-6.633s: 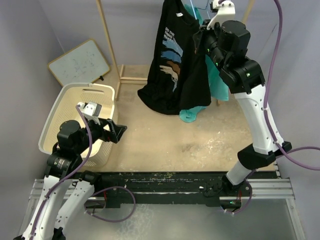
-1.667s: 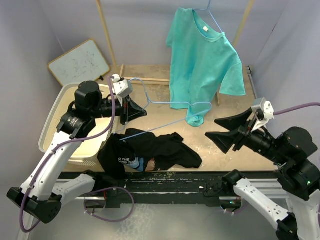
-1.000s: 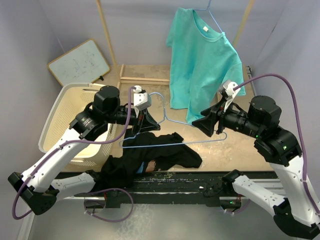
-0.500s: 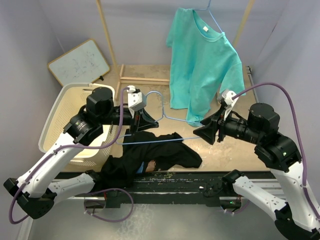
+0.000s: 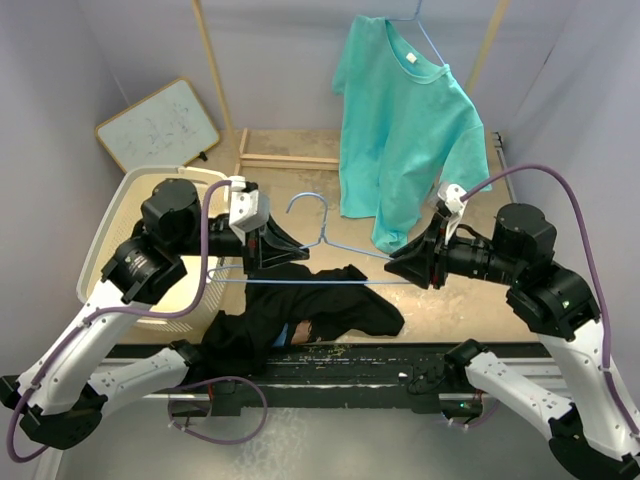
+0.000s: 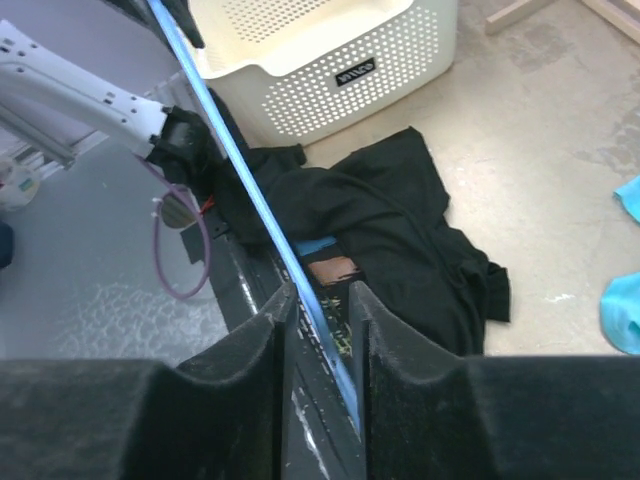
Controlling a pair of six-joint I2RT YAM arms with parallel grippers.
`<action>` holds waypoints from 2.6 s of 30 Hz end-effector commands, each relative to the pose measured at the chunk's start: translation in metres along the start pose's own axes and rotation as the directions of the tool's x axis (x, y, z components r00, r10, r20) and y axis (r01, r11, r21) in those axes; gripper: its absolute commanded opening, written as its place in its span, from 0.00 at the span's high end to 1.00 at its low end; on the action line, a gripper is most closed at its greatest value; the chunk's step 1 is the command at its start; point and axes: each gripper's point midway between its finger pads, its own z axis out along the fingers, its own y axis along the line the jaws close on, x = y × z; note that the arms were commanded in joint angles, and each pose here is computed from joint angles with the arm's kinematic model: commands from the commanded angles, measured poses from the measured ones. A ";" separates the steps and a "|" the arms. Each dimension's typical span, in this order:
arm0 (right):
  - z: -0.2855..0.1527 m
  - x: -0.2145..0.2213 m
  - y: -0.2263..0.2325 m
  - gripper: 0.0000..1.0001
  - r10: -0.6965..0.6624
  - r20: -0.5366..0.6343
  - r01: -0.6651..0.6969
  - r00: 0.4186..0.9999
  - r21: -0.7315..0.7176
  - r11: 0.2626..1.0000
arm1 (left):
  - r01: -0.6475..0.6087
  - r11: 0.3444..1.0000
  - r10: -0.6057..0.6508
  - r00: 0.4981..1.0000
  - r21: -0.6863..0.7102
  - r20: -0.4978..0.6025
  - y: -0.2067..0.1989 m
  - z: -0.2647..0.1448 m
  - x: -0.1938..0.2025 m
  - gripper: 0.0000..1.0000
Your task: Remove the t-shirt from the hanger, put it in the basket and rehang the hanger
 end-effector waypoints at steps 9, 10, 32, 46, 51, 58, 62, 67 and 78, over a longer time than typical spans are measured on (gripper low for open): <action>-0.002 -0.014 0.026 1.00 -0.038 0.049 0.045 0.998 -0.143 0.989 | -0.043 0.995 0.050 0.996 -0.089 0.072 0.010 -0.005 -0.026 1.00; -0.002 -0.015 0.022 1.00 -0.022 0.046 0.028 0.999 -0.120 0.992 | -0.036 0.989 0.047 0.996 -0.142 0.071 0.018 -0.007 -0.025 0.99; 0.052 -0.169 -0.084 1.00 0.000 0.320 -0.105 0.948 0.311 0.944 | 0.176 0.618 0.029 0.969 -0.766 0.247 0.049 -0.141 0.025 0.06; 0.101 -0.296 -0.149 1.00 -0.138 0.551 -0.145 0.823 0.439 0.887 | 0.271 0.538 0.012 0.944 -0.798 0.329 0.028 -0.180 0.063 0.12; 0.105 -0.307 -0.162 1.00 -0.164 0.586 -0.169 0.793 0.470 0.866 | 0.264 0.564 0.002 0.947 -0.782 0.321 0.028 -0.172 0.063 0.12; 0.113 -0.316 -0.172 1.00 -0.191 0.620 -0.174 0.762 0.479 0.861 | 0.243 0.604 -0.049 0.962 -0.759 0.269 0.032 -0.153 0.070 0.13; 0.126 -0.320 -0.176 1.00 -0.176 0.604 -0.169 0.777 0.469 0.867 | 0.241 0.610 -0.061 0.964 -0.755 0.258 0.033 -0.150 0.072 0.14; 0.145 -0.317 -0.188 1.00 -0.153 0.599 -0.183 0.786 0.462 0.868 | 0.242 0.611 -0.066 0.964 -0.754 0.256 0.033 -0.149 0.073 0.15; 0.169 -0.297 -0.189 0.96 -0.092 0.571 -0.192 0.816 0.419 0.888 | 0.236 0.617 -0.083 0.968 -0.751 0.236 0.035 -0.144 0.077 0.15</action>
